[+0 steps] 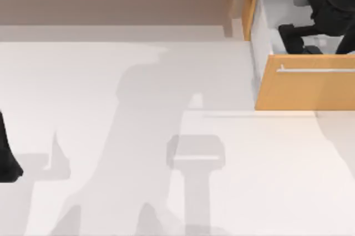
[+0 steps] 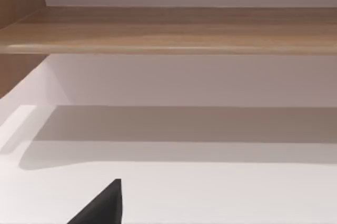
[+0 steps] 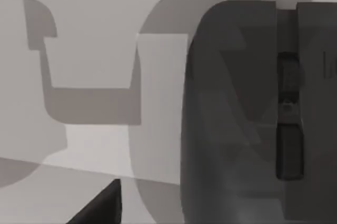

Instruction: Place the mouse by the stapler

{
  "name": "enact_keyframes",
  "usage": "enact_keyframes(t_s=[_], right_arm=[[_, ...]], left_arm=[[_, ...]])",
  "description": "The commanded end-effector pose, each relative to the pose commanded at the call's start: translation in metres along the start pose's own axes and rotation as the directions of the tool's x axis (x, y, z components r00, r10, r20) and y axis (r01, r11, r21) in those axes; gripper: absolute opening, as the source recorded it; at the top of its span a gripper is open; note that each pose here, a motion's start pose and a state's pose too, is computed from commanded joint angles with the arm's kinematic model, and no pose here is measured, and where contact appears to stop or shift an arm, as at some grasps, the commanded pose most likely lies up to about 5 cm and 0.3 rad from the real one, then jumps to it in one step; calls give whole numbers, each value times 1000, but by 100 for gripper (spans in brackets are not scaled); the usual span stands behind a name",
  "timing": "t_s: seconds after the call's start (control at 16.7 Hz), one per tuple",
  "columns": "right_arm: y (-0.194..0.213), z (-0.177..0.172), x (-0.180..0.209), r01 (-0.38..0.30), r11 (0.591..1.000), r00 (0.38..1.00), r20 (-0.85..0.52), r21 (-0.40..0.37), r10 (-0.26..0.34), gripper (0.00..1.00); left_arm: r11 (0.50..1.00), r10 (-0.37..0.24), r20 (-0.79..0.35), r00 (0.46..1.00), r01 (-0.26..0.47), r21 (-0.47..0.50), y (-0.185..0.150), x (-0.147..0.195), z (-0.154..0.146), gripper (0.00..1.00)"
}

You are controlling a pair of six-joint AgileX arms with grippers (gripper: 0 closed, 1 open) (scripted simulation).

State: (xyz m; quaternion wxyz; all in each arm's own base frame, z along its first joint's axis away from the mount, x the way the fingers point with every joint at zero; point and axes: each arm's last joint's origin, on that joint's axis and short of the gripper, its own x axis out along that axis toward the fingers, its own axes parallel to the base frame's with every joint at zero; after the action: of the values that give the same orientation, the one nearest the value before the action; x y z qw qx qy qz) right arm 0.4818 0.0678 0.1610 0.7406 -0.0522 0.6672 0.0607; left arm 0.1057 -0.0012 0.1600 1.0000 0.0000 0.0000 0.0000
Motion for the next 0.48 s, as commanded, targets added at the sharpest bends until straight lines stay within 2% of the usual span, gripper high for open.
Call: enact_keyframes(t_s=[0.48], right_arm=[[0,-1,8,0,1000,1000,-1,-1,0,100]], left_arm=[[1000,0,0,1000,0,0,0,0,0,100]])
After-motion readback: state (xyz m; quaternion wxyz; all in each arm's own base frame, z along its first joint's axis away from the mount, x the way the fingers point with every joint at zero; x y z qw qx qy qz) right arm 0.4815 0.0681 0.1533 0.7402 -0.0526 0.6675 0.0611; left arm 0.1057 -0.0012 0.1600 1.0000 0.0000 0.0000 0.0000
